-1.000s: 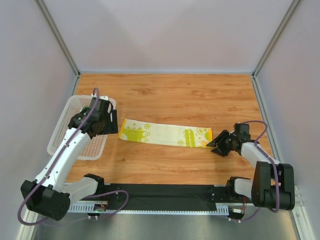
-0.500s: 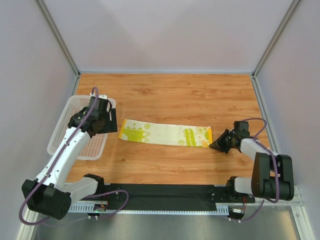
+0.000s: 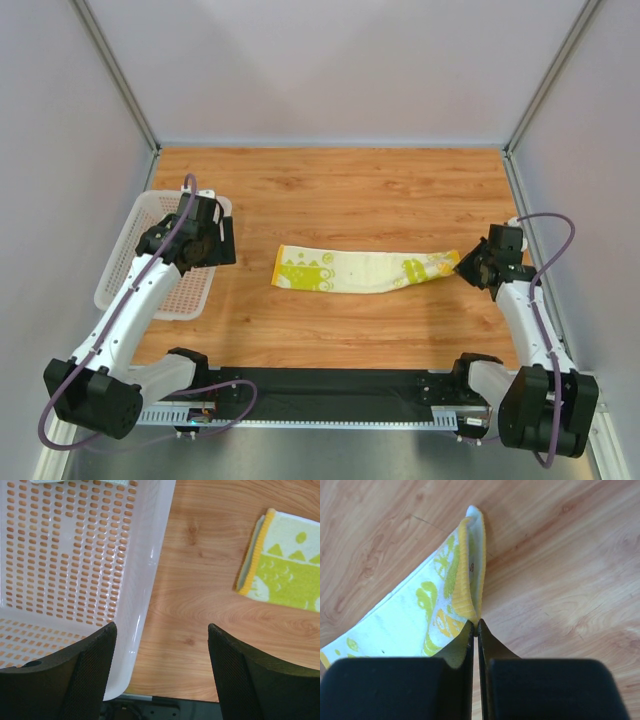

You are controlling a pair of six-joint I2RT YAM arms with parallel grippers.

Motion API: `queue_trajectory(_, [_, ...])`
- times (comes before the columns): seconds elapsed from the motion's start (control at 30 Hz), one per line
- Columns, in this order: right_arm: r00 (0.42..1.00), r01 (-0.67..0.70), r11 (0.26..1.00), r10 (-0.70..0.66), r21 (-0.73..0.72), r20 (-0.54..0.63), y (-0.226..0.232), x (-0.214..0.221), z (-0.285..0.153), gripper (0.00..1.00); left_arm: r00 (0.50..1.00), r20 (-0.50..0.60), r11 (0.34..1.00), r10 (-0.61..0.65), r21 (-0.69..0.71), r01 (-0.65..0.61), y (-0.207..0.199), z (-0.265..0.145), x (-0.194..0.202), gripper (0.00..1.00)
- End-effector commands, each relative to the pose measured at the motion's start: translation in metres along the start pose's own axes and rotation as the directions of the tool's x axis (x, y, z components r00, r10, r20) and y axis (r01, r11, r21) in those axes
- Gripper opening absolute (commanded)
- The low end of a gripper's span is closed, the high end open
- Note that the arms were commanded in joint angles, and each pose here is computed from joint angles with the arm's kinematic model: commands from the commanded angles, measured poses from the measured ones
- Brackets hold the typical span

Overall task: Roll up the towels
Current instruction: Fold the towel

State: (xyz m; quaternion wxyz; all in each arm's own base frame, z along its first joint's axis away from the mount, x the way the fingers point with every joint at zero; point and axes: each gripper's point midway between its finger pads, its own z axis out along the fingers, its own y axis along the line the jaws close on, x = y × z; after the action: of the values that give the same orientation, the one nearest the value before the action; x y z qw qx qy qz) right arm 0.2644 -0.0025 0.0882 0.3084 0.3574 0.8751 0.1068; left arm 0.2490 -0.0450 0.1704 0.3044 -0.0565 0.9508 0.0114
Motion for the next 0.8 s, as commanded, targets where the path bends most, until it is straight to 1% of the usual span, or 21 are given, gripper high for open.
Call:
queue_trajectory(0.0, [0.998,0.053,0.997,-0.055,0.048,0.042,-0.002,-0.015,-0.012,0.0,1.0,0.012,1.0,0.01,0.01,-0.01,0.0,0.0,-0.003,0.79])
queue_trajectory(0.03, [0.997,0.062,0.997,-0.064,0.037,0.046,0.002,-0.015,-0.014,0.0,1.0,0.013,1.0,0.008,0.012,-0.008,-0.001,0.0,-0.004,0.79])
queue_trajectory(0.07, [0.997,0.077,0.997,-0.077,-0.004,0.027,0.011,-0.011,-0.016,0.0,1.0,0.013,1.0,0.008,0.014,-0.008,-0.001,0.0,-0.003,0.79])
queue_trajectory(0.17, [0.987,0.162,0.984,-0.161,-0.075,0.013,0.038,-0.001,-0.022,0.0,1.0,0.011,1.0,0.005,0.015,-0.005,-0.001,0.0,-0.003,0.79])
queue_trajectory(0.2, [0.984,0.176,0.981,-0.176,-0.078,0.015,0.04,-0.002,-0.023,0.0,1.0,0.012,1.0,0.005,0.015,-0.005,-0.001,0.0,-0.003,0.79])
queue_trajectory(0.33, [0.947,0.321,0.934,-0.32,-0.158,0.032,0.079,0.008,-0.037,0.0,1.0,0.015,1.0,0.006,0.013,-0.006,-0.001,0.0,-0.004,0.79])
queue_trajectory(0.37, [0.931,0.363,0.915,-0.362,-0.173,0.038,0.088,0.014,-0.041,0.0,1.0,0.014,1.0,0.004,0.014,-0.005,-0.001,0.0,-0.004,0.79])
queue_trajectory(0.43, [0.911,0.412,0.894,-0.405,-0.177,0.074,0.103,0.01,-0.05,0.0,1.0,0.016,1.0,0.004,0.014,-0.005,-0.001,0.0,-0.004,0.79])
queue_trajectory(0.47, [0.893,0.449,0.872,-0.446,-0.195,0.065,0.112,0.02,-0.053,0.0,1.0,0.013,1.0,0.003,0.013,-0.004,-0.001,0.0,-0.004,0.79])
queue_trajectory(0.53, [0.872,0.489,0.849,-0.484,-0.202,0.077,0.123,0.023,-0.058,0.0,1.0,0.013,1.0,0.005,0.013,-0.005,-0.001,0.001,-0.004,0.79])
queue_trajectory(0.57, [0.85,0.525,0.82,-0.52,-0.229,0.087,0.136,0.028,-0.066,0.0,1.0,0.014,1.0,0.005,0.013,-0.005,-0.001,0.0,-0.004,0.79])
queue_trajectory(0.63, [0.826,0.559,0.794,-0.56,-0.239,0.073,0.145,0.036,-0.067,0.0,1.0,0.016,1.0,0.0,0.012,-0.001,0.0,0.0,-0.005,0.79])
queue_trajectory(0.67, [0.795,0.598,0.757,-0.602,-0.264,0.075,0.158,0.043,-0.069,0.0,1.0,0.01,1.0,0.003,0.01,-0.003,0.0,0.001,-0.004,0.79])
queue_trajectory(0.73, [0.763,0.632,0.721,-0.643,-0.284,0.064,0.167,0.052,-0.072,0.0,1.0,0.011,1.0,0.0,0.009,0.0,0.001,0.001,-0.004,0.79])
queue_trajectory(0.77, [0.734,0.658,0.687,-0.676,-0.308,0.062,0.174,0.063,-0.076,0.0,1.0,0.011,1.0,-0.002,0.008,0.002,0.001,0.001,-0.004,0.79])
